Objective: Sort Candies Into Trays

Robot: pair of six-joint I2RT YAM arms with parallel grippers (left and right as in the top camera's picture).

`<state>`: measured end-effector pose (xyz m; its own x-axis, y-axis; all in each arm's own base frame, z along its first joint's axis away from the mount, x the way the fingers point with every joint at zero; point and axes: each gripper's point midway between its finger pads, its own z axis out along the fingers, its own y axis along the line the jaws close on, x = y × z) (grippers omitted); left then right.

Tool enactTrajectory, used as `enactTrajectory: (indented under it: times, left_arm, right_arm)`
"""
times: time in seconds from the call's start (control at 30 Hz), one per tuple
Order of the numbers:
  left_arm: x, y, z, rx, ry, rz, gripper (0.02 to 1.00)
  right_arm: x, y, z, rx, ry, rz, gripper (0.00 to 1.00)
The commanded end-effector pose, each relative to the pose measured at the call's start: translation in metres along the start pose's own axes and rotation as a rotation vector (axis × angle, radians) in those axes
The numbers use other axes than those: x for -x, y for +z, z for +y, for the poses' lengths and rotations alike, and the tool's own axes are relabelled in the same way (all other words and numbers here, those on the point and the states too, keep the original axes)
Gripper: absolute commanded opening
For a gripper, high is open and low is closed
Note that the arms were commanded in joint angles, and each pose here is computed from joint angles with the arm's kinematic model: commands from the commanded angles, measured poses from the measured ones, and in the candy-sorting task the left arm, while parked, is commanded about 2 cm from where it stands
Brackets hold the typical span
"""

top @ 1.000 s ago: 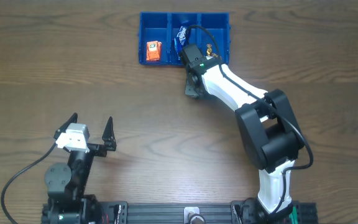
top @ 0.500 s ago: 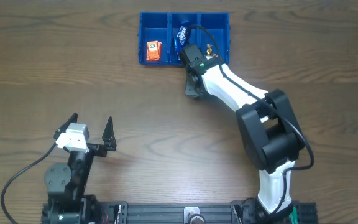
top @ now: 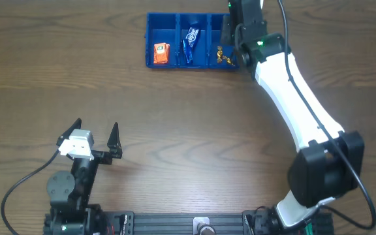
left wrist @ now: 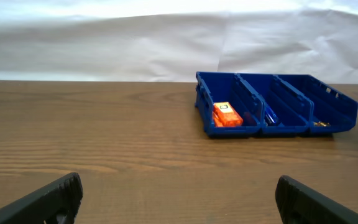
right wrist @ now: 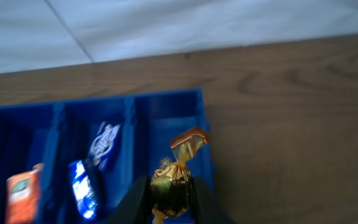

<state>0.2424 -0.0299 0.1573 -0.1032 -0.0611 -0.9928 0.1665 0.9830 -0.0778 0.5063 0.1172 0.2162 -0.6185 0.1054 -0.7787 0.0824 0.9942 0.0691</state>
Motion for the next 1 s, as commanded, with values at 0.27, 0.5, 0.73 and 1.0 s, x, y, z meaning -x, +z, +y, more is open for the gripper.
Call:
enactTrajectory:
  times: [0.27, 0.5, 0.73, 1.0]
  left_arm:
    - [-0.016, 0.001, -0.001, -0.011, 0.006, 0.046, 0.998]
    - [-0.016, 0.001, -0.001, -0.011, 0.006, 0.046, 0.998]
    - [-0.016, 0.001, -0.001, -0.011, 0.006, 0.046, 0.998]
    - [-0.016, 0.001, -0.001, -0.012, 0.006, 0.046, 0.998]
  right_arm:
    - [-0.038, 0.07, -0.002, -0.068, -0.102, 0.045, 0.038]
    - [-0.04, 0.072, -0.002, -0.065, -0.102, 0.05, 0.051]
    - [-0.039, 0.073, -0.001, -0.062, -0.101, 0.044, 0.849]
    - [-0.047, 0.07, -0.004, -0.071, -0.111, 0.08, 0.998]
